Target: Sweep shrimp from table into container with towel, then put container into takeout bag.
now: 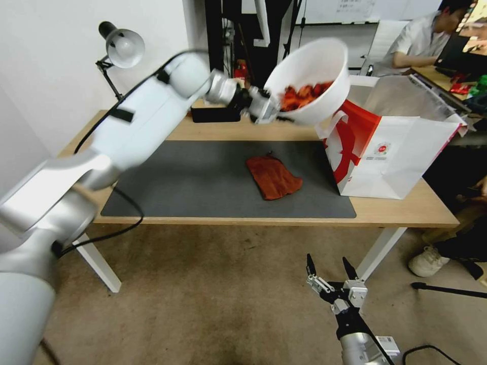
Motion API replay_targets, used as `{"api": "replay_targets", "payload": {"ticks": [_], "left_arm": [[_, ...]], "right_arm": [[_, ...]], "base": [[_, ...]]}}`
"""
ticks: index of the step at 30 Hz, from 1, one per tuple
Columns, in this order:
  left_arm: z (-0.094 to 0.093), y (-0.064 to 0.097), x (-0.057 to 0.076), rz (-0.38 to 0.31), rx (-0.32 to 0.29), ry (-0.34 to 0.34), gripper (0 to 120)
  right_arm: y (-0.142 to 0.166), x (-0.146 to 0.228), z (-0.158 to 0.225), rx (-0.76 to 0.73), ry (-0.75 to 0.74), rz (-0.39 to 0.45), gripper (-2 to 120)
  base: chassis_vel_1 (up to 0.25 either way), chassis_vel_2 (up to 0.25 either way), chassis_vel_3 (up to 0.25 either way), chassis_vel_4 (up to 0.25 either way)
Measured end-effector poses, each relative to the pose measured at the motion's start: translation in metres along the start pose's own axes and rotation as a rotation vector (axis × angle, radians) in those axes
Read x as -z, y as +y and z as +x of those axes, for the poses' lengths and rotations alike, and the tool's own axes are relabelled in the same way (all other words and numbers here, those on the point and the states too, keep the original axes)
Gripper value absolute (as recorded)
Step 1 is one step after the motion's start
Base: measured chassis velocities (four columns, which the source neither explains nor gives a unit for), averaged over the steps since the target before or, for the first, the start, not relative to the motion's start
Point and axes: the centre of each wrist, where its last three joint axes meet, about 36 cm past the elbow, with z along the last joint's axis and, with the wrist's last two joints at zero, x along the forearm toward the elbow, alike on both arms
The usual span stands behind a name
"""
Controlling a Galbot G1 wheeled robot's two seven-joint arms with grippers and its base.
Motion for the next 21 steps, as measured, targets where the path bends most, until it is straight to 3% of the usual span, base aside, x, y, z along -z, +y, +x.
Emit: {"api": "replay_targets", "payload": {"ticks": [1,3,7,10,16,21], "left_arm": [[0.0,0.0,0.0,0.0,0.0,0.0,0],[-0.022,0.014,0.005,0.0,0.008,-0.017,0],[-0.039,0.02,0.01,0.004,0.016,-0.035,0],[-0.065,0.029,0.018,0.015,0.053,-0.061,0],[-0.081,0.037,0.026,0.025,0.126,-0.073,0],[-0.102,0.04,0.036,0.023,0.133,-0.093,0]], "right_arm": [[0.0,0.0,0.0,0.0,0.0,0.0,100],[-0.002,0.0,-0.001,-0.008,-0.014,0.004,100],[-0.005,0.001,-0.003,-0.014,-0.02,0.009,100],[-0.008,-0.001,-0.001,-0.013,-0.014,0.017,100],[-0.01,-0.007,0.001,-0.012,-0.002,0.02,100],[-0.012,-0.009,0.0,-0.012,0.002,0.024,100]], "base": [[0.0,0.0,0.0,0.0],[0.0,0.0,0.0,0.0],[0.0,0.0,0.0,0.0],[0.0,0.0,0.0,0.0],[0.0,0.0,0.0,0.0],[0.0,0.0,0.0,0.0]]}}
